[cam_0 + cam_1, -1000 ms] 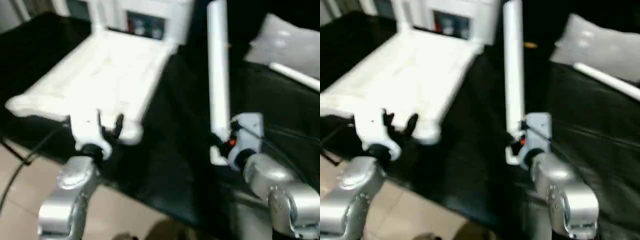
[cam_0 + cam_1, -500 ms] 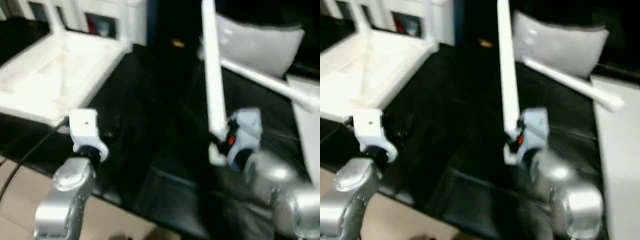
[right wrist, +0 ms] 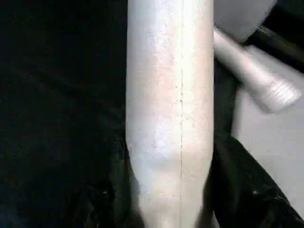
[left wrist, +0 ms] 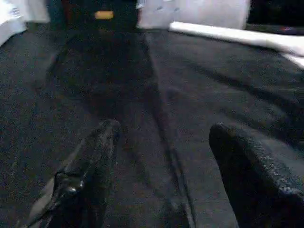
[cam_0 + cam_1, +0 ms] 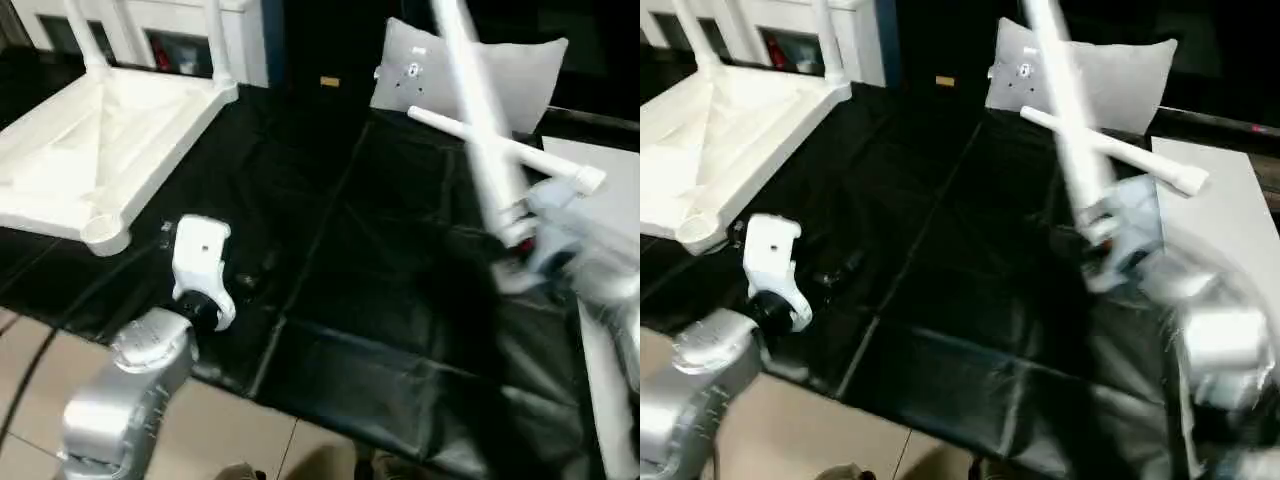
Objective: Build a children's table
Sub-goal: Move to table
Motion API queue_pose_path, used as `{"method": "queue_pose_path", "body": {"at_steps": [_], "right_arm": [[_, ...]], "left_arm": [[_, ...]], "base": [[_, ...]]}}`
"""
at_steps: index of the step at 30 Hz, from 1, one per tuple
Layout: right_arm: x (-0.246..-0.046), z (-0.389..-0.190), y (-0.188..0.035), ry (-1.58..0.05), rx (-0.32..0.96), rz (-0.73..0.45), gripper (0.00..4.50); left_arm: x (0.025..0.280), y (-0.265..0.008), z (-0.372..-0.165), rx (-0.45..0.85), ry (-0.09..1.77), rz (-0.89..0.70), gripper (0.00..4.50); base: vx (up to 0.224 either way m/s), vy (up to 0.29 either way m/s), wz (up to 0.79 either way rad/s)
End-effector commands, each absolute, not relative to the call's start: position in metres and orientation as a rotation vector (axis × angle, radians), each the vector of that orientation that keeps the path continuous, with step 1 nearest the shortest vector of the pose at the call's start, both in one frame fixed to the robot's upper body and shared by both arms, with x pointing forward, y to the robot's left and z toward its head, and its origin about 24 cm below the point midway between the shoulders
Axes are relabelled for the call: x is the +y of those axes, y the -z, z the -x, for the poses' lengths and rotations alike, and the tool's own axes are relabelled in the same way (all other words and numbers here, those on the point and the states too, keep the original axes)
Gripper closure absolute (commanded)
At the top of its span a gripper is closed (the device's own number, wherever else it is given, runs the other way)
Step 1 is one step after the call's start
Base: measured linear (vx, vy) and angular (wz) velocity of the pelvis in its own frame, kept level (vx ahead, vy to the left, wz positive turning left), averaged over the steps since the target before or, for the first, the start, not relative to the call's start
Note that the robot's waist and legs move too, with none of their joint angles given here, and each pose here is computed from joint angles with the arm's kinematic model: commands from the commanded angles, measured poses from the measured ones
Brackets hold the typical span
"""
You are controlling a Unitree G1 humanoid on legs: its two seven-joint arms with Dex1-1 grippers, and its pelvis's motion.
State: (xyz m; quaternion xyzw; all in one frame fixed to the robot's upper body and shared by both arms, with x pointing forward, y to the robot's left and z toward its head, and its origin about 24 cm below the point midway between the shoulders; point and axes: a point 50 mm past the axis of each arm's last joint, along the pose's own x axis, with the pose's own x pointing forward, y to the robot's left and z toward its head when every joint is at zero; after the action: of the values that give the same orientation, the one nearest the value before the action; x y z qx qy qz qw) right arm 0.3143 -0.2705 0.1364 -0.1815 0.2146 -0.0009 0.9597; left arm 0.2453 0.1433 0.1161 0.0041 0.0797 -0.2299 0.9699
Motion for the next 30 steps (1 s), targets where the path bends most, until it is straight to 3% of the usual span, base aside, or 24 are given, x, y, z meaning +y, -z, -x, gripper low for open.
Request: {"method": "queue_pose_path", "body": {"at_steps": [1, 4, 7, 10, 13, 14, 15, 19, 25, 30], "right_arm": [[-0.292, -0.322, -0.146, 0.058, 0.414, 0.435, 2.61], [-0.315, -0.329, -0.152, 0.105, 0.439, 0.522, 2.61], [-0.322, -0.332, -0.153, 0.116, 0.453, 0.552, 2.61], [-0.351, -0.336, -0.151, 0.144, 0.561, 0.692, 2.61], [-0.360, -0.336, -0.151, 0.160, 0.585, 0.724, 2.61], [-0.381, -0.332, -0.149, 0.224, 0.645, 0.812, 2.61], [-0.387, -0.329, -0.149, 0.246, 0.669, 0.838, 2.61], [-0.397, -0.323, -0.148, 0.280, 0.702, 0.889, 2.61], [-0.421, -0.305, -0.142, 0.323, 0.860, 1.044, 2.61], [-0.430, -0.297, -0.143, 0.384, 0.869, 1.020, 2.61]], "left_arm": [[0.135, -0.125, -0.242, 0.141, 0.545, -0.006, 0.89], [0.134, -0.127, -0.242, 0.141, 0.564, -0.024, 0.89], [0.134, -0.126, -0.242, 0.145, 0.565, -0.033, 0.89], [0.134, -0.126, -0.239, 0.166, 0.621, -0.080, 0.89], [0.133, -0.127, -0.237, 0.168, 0.658, -0.090, 0.89], [0.125, -0.135, -0.229, 0.155, 0.763, -0.087, 0.89], [0.122, -0.138, -0.227, 0.147, 0.794, -0.085, 0.89], [0.121, -0.141, -0.225, 0.141, 0.805, -0.086, 0.89], [0.125, -0.142, -0.222, 0.155, 0.799, -0.096, 0.89], [0.124, -0.142, -0.219, 0.165, 0.806, -0.086, 0.89]], "base": [[-0.012, 0.059, -0.01], [0.000, 0.000, 0.00], [0.000, 0.000, 0.00], [0.000, 0.000, 0.00], [0.000, 0.000, 0.00], [0.000, 0.000, 0.00], [0.000, 0.000, 0.00], [0.000, 0.000, 0.00], [0.000, 0.000, 0.00], [0.000, 0.000, 0.00]]}}
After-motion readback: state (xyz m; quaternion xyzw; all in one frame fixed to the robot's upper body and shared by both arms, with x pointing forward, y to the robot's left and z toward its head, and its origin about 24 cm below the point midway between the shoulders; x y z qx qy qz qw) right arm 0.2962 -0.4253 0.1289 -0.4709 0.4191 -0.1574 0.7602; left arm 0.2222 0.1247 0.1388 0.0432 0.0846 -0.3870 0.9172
